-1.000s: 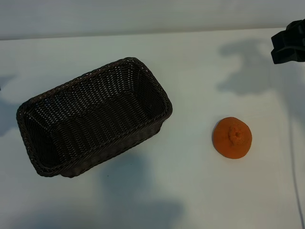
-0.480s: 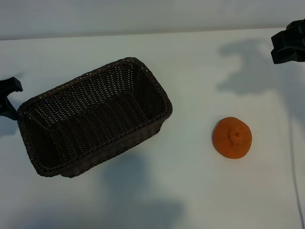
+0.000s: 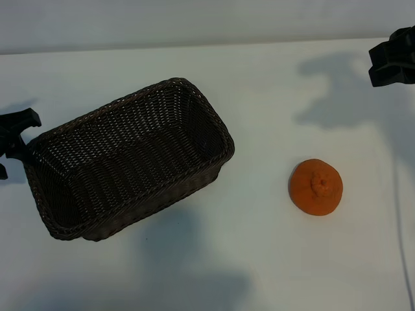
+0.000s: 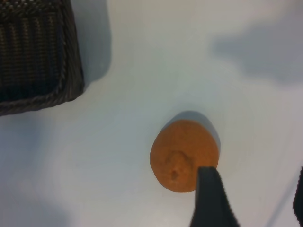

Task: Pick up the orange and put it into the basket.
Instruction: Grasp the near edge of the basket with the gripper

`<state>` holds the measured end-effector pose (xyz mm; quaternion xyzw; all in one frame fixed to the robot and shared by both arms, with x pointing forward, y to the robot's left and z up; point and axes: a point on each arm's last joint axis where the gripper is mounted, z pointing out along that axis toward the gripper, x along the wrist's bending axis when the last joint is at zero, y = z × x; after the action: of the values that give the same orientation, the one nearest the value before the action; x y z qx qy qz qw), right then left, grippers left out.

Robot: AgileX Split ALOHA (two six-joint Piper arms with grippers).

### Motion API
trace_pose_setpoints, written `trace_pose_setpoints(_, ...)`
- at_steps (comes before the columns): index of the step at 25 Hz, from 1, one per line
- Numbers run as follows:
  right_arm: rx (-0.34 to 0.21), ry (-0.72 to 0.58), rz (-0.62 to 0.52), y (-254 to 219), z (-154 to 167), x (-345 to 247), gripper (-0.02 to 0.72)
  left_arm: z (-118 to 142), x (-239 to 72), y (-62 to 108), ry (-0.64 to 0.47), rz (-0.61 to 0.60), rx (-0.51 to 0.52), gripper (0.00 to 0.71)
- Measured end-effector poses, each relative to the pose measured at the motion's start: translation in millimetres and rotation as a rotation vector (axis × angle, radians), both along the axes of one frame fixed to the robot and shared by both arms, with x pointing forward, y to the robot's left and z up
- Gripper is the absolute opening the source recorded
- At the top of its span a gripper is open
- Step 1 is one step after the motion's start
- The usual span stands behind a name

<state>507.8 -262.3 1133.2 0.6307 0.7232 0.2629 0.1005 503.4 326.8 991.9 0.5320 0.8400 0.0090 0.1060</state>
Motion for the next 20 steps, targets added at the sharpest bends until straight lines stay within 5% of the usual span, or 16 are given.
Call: trace_pose_setpoints(20,0.001,-0.002,0.000,0,0,0,0.421,-48,25,-6.9,0.036,-0.012,-0.120,0.489)
